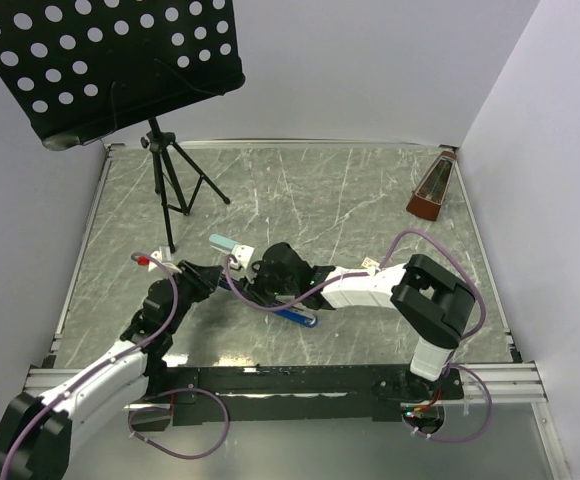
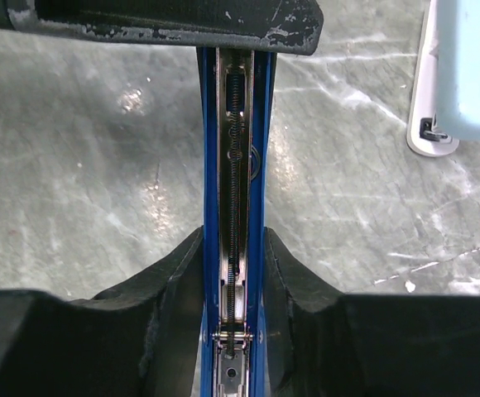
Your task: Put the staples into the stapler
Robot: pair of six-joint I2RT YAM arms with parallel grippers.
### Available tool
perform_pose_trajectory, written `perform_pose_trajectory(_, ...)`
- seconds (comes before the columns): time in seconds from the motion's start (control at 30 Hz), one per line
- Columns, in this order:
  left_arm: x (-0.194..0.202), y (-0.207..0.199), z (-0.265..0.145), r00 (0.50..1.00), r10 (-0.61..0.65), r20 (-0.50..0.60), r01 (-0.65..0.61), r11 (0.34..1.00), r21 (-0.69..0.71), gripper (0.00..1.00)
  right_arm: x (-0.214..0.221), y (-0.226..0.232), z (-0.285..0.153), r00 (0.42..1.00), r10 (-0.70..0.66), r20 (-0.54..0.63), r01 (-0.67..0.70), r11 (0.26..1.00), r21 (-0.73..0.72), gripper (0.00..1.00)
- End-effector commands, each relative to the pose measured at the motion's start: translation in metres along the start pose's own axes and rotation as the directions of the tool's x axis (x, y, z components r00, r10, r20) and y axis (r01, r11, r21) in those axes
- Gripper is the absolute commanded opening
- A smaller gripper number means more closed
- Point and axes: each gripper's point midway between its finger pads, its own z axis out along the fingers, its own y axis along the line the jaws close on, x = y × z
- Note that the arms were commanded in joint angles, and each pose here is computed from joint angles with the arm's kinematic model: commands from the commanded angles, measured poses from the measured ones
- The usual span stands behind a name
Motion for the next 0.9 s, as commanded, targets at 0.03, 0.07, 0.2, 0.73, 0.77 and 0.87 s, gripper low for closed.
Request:
perform_pose_trajectory(0.03,-0.036,0.005,-0.004,0.987,0.089,0.134,-0.075,0.992,-0.105,0.09,-0.044,-0.013,-0.027,0.994,0.057,0.089,-0.063,0.996,0.070,0.43)
perform_pose_trajectory(0.07,-0.034,0.007,-0.006,0.987,0.099,0.127,-0.084,0.989,-0.123,0.08,-0.041,-0.014,-0.030,0.994,0.073,0.083,-0.079,0.994,0.074,0.45)
perform_pose_trajectory(0.2,-0.037,0.009,-0.010,0.979,0.145,0.143,-0.121,0.979,-0.165,0.07,-0.036,-0.018,-0.045,0.988,0.138,0.074,-0.146,0.984,0.102,0.48)
perform_pose_trajectory(0.73,-0.048,-0.015,-0.023,0.946,0.251,0.204,-0.194,0.944,-0.265,0.05,0.035,-0.035,-0.110,0.651,0.750,0.113,-0.752,0.618,0.228,0.48)
perform_pose_trajectory(0.77,-0.044,-0.018,-0.023,0.947,0.259,0.192,-0.204,0.943,-0.262,0.05,0.039,-0.034,-0.110,0.628,0.769,0.121,-0.772,0.595,0.223,0.48)
perform_pose_trajectory(0.87,-0.040,-0.028,-0.024,0.943,0.276,0.184,-0.225,0.940,-0.258,0.06,0.049,-0.033,-0.109,0.563,0.816,0.132,-0.819,0.530,0.220,0.47)
